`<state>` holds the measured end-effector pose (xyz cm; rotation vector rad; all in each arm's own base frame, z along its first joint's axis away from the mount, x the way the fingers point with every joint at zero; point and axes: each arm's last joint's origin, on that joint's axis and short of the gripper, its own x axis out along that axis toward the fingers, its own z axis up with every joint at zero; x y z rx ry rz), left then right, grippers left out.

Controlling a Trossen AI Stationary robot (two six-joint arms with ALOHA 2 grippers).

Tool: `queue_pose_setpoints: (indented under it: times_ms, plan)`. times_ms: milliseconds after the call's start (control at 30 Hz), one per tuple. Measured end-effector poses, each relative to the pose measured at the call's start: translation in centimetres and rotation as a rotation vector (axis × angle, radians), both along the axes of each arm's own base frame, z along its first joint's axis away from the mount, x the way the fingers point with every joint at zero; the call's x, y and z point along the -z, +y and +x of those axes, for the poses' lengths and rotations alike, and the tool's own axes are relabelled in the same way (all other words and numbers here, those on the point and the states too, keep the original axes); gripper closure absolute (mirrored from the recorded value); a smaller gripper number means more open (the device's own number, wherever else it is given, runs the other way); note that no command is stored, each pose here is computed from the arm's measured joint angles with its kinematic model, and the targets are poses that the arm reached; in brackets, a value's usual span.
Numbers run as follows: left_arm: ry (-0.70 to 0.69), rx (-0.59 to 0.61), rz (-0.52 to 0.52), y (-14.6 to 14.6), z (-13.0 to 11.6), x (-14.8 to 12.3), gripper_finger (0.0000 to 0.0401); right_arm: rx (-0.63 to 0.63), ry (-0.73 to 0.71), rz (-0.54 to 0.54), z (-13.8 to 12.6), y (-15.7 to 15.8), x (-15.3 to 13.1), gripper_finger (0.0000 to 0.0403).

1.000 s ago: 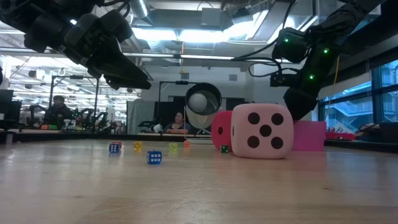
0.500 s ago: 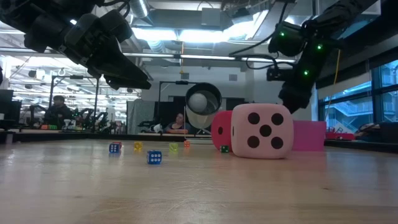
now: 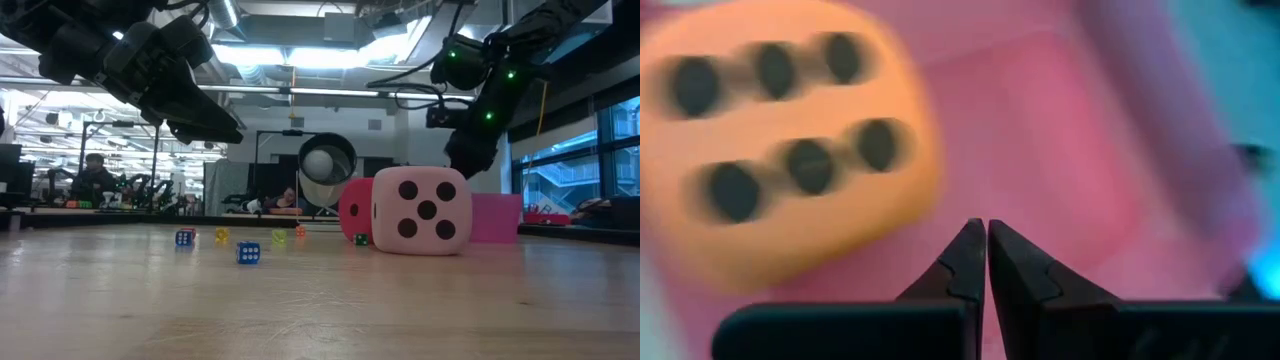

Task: Pick & Place Dice
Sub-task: Put the small red dice into the red bin

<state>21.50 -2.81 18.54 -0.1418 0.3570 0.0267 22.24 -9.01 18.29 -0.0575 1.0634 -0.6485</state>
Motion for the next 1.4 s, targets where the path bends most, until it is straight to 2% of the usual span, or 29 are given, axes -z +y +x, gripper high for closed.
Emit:
queue_pose_setpoints:
  times_ms: [67, 167, 400, 533, 667, 800, 933, 1067, 1200, 1400]
  plan:
    - [0.000, 0.000, 0.002, 0.0, 0.0, 0.0, 0.0221, 0.048, 0.010, -0.047, -0.1, -0.2, -0.1, 0.0386]
    - [0.000, 0.007, 0.023, 0.0, 0.0, 0.0, 0.0221, 0.048, -0.009, -0.056, 0.4, -0.2, -1.0, 0.0386]
    - [-0.001, -0.049, 0.090, 0.2, 0.0, 0.0, 0.0221, -0.149, -0.176, 0.022, 3.2, 0.8, -5.4, 0.0386]
    - [0.001, -0.064, 0.149, 0.3, 0.0, 0.0, 0.0221, -0.309, -0.304, 0.095, 4.7, 1.9, -7.9, 0.0378]
    - [0.006, -0.071, 0.176, 0.4, 0.0, 0.0, 0.0221, -0.463, -0.470, 0.184, 5.9, 3.0, -9.4, 0.0336]
    - [0.048, -0.067, 0.184, 0.4, -0.2, 0.3, 0.0221, -0.549, -0.628, 0.264, 7.0, 4.0, -10.3, 0.0260]
    - [0.134, -0.073, 0.152, 0.5, -1.1, 0.7, 0.0221, -0.563, -0.677, 0.299, 8.1, 4.9, -9.9, 0.0177]
    - [0.216, -0.099, 0.105, 0.7, -2.3, 0.8, 0.0221, -0.633, -0.634, 0.370, 9.2, 6.1, -8.4, 0.0117]
    - [0.246, -0.125, 0.084, 0.8, -2.8, 0.8, 0.0221, -0.687, -0.625, 0.393, 10.8, 7.7, -6.8, 0.0090]
    - [0.306, -0.135, 0.092, 0.8, -2.7, 2.1, 0.0221, -0.741, -0.624, 0.381, 13.4, 10.2, -3.5, 0.0086]
